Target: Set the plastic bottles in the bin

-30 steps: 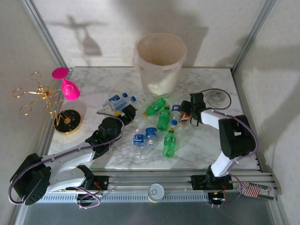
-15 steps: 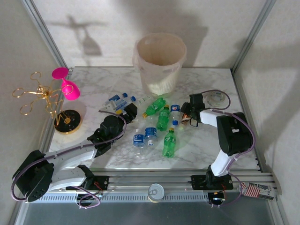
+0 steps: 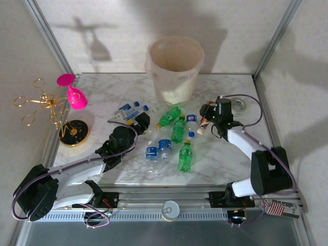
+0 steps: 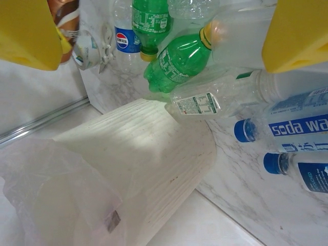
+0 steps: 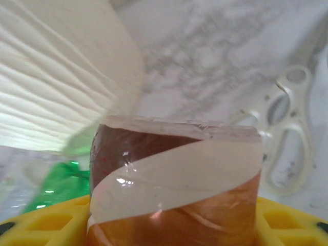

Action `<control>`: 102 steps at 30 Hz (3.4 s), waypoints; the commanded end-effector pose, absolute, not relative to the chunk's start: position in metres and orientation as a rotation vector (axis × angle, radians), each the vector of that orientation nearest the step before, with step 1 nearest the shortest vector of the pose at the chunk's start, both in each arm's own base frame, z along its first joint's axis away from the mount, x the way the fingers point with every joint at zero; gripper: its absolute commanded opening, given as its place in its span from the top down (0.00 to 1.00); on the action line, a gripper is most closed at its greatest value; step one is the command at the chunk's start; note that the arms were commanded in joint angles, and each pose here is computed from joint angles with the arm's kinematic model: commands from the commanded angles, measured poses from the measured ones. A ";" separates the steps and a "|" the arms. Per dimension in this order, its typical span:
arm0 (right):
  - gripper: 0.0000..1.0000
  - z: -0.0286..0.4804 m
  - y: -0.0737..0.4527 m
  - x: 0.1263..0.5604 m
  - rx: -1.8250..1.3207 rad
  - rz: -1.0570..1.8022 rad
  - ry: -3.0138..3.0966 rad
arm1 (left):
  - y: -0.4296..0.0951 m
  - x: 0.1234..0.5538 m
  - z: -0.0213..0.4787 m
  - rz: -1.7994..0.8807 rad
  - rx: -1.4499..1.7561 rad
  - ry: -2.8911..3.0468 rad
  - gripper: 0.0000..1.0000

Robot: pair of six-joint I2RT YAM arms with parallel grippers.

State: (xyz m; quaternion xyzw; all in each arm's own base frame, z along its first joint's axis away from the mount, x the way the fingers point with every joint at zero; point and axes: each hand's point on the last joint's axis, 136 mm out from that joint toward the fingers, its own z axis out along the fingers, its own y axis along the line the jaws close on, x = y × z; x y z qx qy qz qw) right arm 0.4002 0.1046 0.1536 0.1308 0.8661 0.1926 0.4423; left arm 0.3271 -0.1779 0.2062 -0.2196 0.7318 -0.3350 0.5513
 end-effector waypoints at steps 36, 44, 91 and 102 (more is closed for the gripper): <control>0.52 0.436 0.233 0.574 -0.122 0.888 1.535 | -0.197 0.289 0.180 -0.952 -0.484 1.836 0.00; 0.50 0.392 0.264 0.604 -0.146 0.827 1.637 | -0.185 0.283 0.187 -0.915 -0.488 1.814 0.00; 0.01 0.278 0.188 0.356 -0.016 0.744 1.870 | -0.215 0.239 0.132 -0.724 -0.279 2.163 0.01; 0.01 0.194 0.183 0.337 0.123 0.808 2.029 | -0.255 0.173 0.076 -0.548 0.012 2.419 0.01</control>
